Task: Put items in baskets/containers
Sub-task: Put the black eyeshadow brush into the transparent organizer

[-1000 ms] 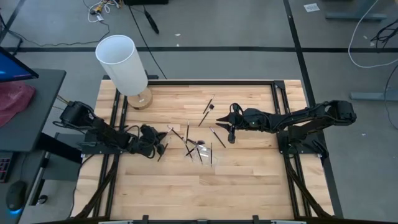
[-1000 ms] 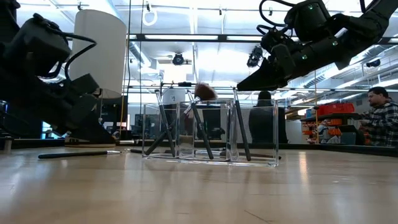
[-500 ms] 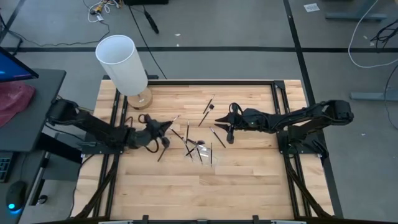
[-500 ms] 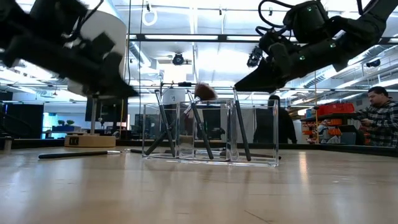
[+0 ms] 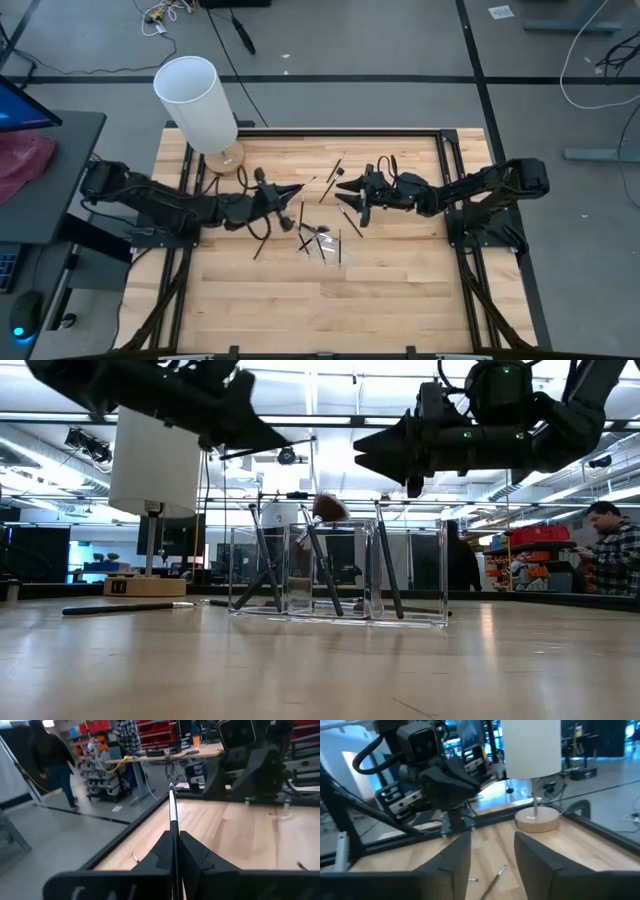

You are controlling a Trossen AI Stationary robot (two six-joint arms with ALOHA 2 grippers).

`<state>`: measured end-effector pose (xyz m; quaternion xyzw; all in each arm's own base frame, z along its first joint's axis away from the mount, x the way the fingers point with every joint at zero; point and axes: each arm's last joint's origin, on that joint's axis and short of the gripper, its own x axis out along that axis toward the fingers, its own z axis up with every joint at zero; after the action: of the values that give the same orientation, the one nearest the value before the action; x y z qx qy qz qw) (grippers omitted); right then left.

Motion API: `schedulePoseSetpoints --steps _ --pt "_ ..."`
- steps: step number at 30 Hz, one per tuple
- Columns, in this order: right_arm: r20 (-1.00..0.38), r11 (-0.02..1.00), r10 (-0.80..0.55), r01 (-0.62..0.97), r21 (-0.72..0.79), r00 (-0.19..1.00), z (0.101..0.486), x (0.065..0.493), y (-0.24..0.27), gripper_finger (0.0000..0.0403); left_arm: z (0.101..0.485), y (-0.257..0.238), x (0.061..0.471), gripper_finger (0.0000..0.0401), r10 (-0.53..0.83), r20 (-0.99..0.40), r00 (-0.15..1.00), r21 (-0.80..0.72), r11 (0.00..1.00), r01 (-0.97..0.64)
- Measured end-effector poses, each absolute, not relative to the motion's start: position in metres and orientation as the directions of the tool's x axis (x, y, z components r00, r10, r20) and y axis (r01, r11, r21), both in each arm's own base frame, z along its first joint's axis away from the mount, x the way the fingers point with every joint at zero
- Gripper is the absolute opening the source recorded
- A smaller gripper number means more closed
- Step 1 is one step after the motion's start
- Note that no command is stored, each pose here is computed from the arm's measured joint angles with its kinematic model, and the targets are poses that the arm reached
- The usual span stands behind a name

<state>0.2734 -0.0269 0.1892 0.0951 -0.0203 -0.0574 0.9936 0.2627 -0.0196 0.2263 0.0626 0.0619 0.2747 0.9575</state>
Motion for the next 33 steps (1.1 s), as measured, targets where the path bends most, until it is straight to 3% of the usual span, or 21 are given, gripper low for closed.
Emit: schedulePoseSetpoints --steps 9,18,33 --pt "0.056 0.979 -0.042 0.030 0.201 0.998 0.195 0.283 -0.023 0.0177 0.228 -0.026 0.292 0.0011 0.464 -0.029 0.885 0.198 0.871 -0.450" --pt "0.111 0.990 -0.022 0.006 0.142 0.994 0.203 0.296 -0.019 0.0159 0.232 -0.029 0.305 0.0012 0.439 -0.015 0.898 0.229 0.876 -0.425" --pt "0.180 0.986 -0.042 0.012 0.167 0.983 0.210 0.295 -0.020 0.0102 0.235 -0.030 0.305 0.0015 0.393 0.013 0.919 0.193 0.901 -0.388"
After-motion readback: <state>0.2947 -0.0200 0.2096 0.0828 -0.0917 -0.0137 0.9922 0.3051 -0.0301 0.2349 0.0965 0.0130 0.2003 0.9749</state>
